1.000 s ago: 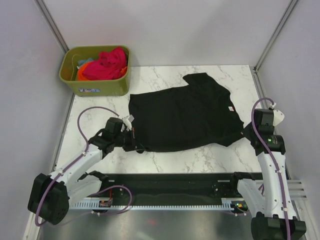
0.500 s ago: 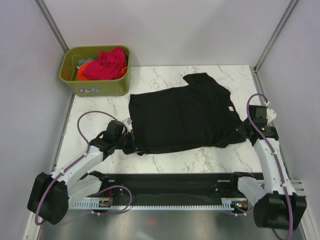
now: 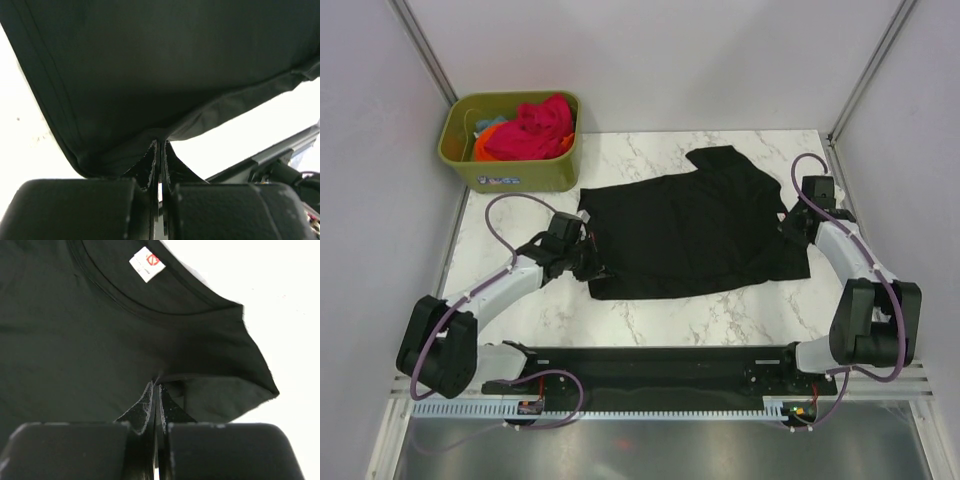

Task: Fold and stack the t-shirts
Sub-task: Fold the tshirt

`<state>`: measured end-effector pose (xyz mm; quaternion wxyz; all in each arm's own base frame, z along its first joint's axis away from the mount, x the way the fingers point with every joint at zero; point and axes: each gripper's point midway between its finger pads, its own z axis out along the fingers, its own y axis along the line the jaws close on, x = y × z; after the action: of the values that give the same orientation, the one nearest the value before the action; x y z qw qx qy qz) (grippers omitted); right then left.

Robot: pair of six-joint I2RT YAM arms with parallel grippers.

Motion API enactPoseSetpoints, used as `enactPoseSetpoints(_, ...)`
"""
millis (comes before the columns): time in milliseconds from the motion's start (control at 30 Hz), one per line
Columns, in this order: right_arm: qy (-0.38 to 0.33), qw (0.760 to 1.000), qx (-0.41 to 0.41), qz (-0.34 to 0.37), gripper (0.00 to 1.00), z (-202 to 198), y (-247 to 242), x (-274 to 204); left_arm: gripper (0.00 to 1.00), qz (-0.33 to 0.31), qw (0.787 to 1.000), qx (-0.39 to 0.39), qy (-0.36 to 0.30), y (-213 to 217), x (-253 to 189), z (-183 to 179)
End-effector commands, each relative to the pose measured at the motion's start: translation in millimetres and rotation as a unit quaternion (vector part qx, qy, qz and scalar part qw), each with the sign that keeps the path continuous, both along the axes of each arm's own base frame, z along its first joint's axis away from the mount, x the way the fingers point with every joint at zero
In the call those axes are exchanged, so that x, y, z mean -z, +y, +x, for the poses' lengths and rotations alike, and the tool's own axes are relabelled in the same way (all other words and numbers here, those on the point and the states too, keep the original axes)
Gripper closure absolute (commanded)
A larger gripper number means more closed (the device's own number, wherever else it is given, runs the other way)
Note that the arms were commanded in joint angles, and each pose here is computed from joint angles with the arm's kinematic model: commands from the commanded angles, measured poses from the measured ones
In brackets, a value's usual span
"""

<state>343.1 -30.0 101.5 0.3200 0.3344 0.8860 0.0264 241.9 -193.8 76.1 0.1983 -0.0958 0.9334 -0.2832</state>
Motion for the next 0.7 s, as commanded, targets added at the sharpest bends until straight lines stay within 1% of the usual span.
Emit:
enactPoseSetpoints(0,-0.048,0.999,-0.006,-0.015,1.00,35.0,-3.5,-19.7,0.98,0.034,0.999,-0.006,-0.040,6.4,-10.8,22.8)
enactPoseSetpoints(33,-0.053,0.998,0.002,-0.017,1.00,42.3,-6.6,-24.5,0.98,0.045,0.998,-0.012,-0.042,10.1,-9.0,25.6)
enactPoseSetpoints(100,-0.028,0.999,0.004,-0.019,1.00,47.8,-8.8,-12.1,0.98,0.069,0.996,-0.021,-0.049,16.9,-8.9,33.2)
enactPoseSetpoints(267,-0.012,1.000,0.005,-0.023,1.00,61.3,-11.8,-1.7,0.98,0.103,0.994,-0.022,-0.030,23.3,1.1,38.8)
enactPoseSetpoints(433,-0.021,0.998,0.018,-0.048,1.00,70.3,-22.5,-6.5,0.98,0.133,0.990,-0.038,-0.032,33.0,3.5,45.1)
enactPoseSetpoints(500,-0.027,0.999,0.012,-0.042,1.00,75.4,-19.8,-7.6,0.98,0.148,0.987,-0.047,-0.033,37.8,5.7,48.6)
enactPoseSetpoints(567,-0.044,0.999,-0.007,-0.018,1.00,86.1,-8.9,-10.6,0.98,0.149,0.987,-0.047,-0.030,38.3,5.8,52.1)
enactPoseSetpoints(667,-0.053,0.999,-0.012,-0.006,1.00,94.7,-4.2,-11.5,0.98,0.150,0.988,-0.042,-0.021,37.3,10.0,54.1)
